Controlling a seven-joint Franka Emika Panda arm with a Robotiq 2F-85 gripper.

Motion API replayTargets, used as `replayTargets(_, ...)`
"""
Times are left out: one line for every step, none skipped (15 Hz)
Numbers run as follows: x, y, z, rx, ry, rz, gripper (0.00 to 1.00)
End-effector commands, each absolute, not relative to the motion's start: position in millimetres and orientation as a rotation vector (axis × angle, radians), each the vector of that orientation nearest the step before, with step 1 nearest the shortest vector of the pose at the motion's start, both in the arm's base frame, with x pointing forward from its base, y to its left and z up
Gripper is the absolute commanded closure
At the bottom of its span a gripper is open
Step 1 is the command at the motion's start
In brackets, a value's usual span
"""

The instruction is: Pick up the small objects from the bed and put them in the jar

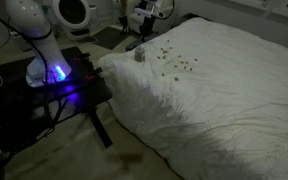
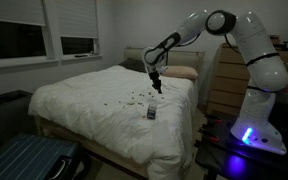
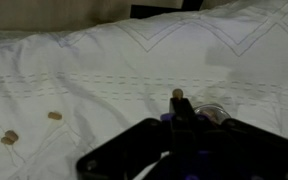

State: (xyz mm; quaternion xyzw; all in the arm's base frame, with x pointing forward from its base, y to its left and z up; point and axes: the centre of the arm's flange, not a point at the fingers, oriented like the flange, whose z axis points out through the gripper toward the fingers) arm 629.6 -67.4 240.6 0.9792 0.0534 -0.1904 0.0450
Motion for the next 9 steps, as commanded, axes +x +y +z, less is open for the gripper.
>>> replayTargets(630,-67,241,2.991,0.163,-0.582,0.97)
replayTargets(630,-67,241,2.991,0.163,-0.582,0.97)
replayTargets(630,-67,241,2.991,0.163,-0.582,0.99)
replayTargets(632,-68,237,2.993,0.169,-0.586,0.99)
replayTargets(637,-64,233,2.991,0.186,-0.587,0.99)
replayTargets(643,-58,228,2.987,0.208,-0.58,0.99)
replayTargets(648,-51,225,2.985,0.226,-0.584,0.99)
replayTargets(654,-45,221,2.987,0.251,-0.586,0.99)
replayTargets(660,-38,218,2.99,0.274,-0.584,0.99)
